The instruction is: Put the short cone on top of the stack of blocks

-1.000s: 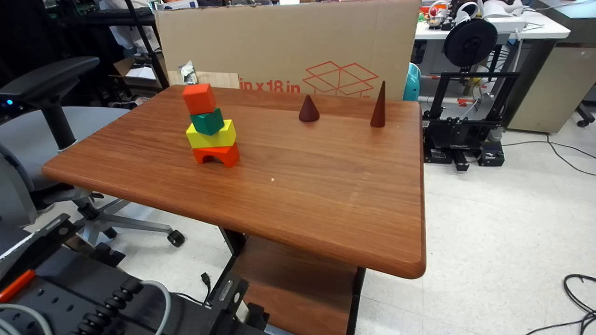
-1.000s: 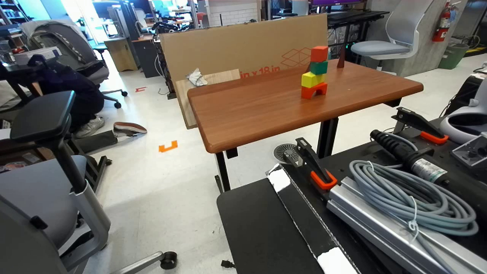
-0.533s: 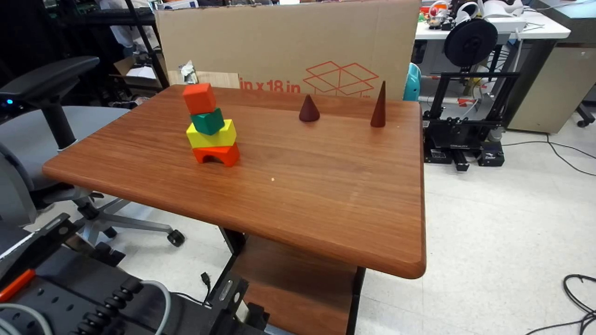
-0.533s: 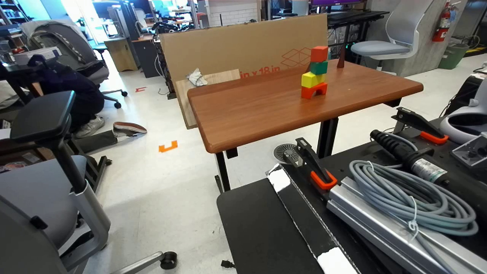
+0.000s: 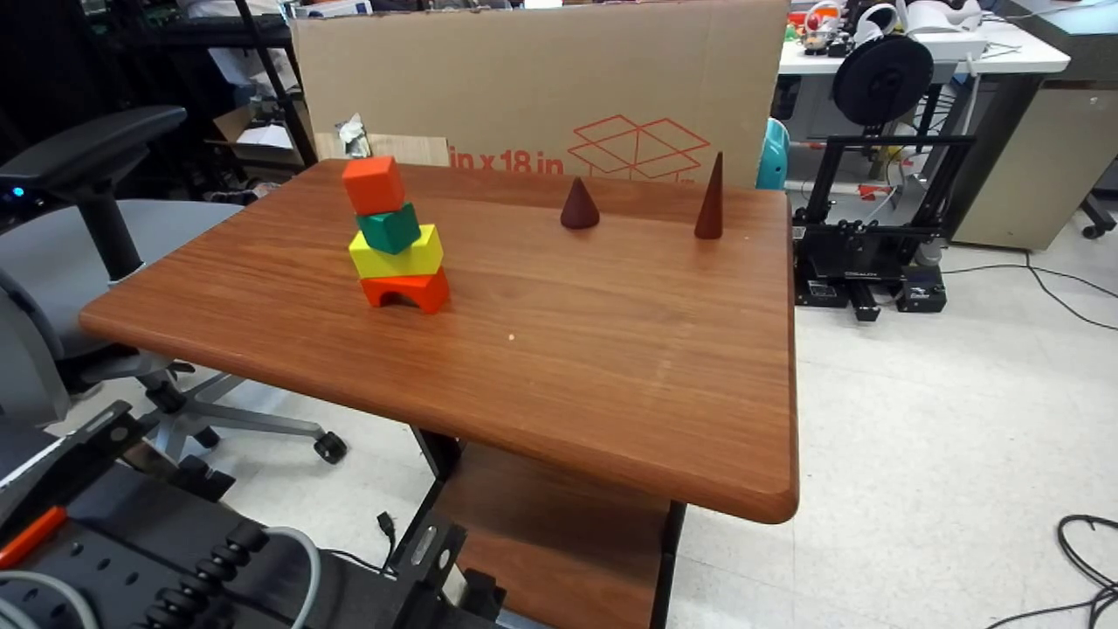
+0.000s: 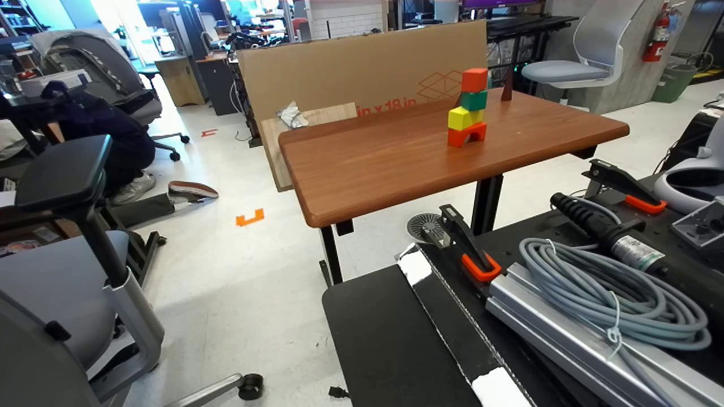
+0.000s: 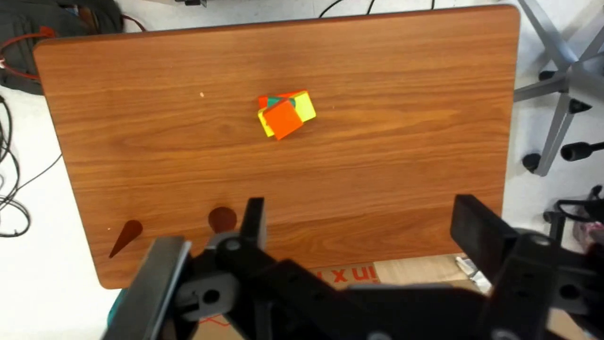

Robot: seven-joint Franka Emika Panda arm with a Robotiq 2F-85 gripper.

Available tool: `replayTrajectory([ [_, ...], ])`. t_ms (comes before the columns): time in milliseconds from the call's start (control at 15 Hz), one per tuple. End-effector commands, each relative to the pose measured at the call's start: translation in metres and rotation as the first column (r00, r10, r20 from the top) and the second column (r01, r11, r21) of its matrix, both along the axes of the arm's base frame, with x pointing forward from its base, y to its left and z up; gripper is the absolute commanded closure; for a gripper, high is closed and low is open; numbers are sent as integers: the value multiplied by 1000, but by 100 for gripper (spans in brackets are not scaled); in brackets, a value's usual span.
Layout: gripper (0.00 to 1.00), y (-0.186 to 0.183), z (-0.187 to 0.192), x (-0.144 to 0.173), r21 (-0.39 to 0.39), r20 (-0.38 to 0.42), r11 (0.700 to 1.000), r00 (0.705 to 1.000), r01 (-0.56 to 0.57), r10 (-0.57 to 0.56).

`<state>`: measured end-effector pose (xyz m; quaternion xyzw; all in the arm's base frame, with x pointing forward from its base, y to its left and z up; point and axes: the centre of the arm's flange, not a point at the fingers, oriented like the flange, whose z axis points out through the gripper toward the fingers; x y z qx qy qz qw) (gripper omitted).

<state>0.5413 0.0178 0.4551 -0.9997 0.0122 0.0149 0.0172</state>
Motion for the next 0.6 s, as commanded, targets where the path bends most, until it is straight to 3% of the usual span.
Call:
replayTrajectory([
  [0, 0, -24, -28, 45, -59, 18, 998, 1000, -12, 13],
  [267, 0, -46, -65, 76, -117, 4, 989, 995, -95, 97],
  [533, 0, -58, -97, 100, -83, 24, 987, 990, -139, 141],
])
